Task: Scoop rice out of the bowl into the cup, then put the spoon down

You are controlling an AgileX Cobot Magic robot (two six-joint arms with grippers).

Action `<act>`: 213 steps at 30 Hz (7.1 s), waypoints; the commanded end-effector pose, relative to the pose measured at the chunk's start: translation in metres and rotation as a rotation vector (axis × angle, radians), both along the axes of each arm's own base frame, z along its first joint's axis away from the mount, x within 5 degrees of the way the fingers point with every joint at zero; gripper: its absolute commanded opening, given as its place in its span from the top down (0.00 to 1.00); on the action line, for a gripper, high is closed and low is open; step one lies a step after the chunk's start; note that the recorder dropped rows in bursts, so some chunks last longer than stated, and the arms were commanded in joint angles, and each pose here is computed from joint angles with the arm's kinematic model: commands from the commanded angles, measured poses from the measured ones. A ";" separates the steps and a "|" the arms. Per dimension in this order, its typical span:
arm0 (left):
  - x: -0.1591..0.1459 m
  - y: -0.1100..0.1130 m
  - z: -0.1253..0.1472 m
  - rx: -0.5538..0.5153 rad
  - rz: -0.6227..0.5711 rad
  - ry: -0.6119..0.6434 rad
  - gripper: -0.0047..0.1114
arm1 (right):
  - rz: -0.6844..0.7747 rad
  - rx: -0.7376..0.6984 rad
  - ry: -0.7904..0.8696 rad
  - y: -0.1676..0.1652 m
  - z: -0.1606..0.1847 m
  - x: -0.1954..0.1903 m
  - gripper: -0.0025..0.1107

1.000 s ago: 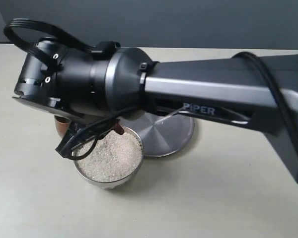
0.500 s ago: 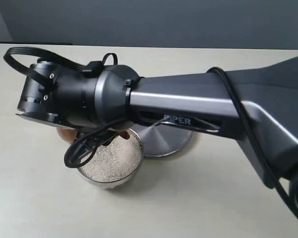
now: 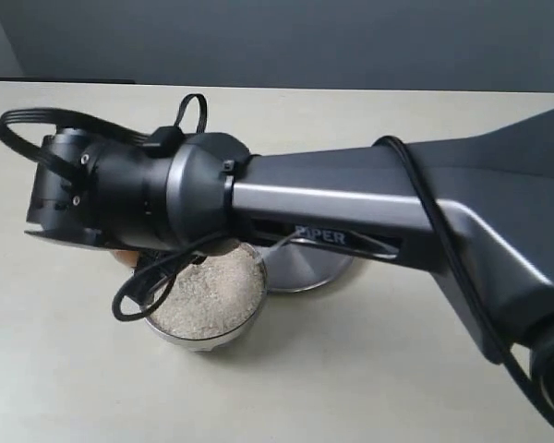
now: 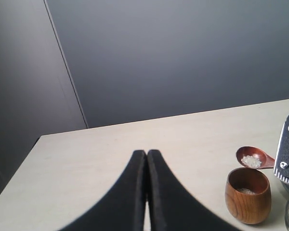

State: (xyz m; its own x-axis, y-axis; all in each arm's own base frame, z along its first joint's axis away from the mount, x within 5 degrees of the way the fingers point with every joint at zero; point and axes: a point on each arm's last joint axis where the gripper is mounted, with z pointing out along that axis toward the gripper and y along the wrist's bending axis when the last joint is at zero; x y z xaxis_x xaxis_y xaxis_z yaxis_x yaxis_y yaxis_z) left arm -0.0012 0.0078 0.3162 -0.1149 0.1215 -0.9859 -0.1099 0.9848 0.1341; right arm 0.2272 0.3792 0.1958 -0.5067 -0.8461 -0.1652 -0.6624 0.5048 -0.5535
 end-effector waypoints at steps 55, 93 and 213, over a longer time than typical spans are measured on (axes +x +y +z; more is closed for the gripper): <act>-0.001 0.000 0.002 0.000 0.003 -0.014 0.96 | 0.138 -0.090 -0.057 0.008 0.004 -0.007 0.98; -0.001 0.000 0.002 0.000 0.003 -0.014 0.96 | 0.023 -0.023 -0.162 0.000 0.014 0.008 0.98; -0.001 0.000 0.002 0.000 0.003 -0.013 0.96 | -0.165 0.132 -0.052 -0.040 0.047 0.013 0.98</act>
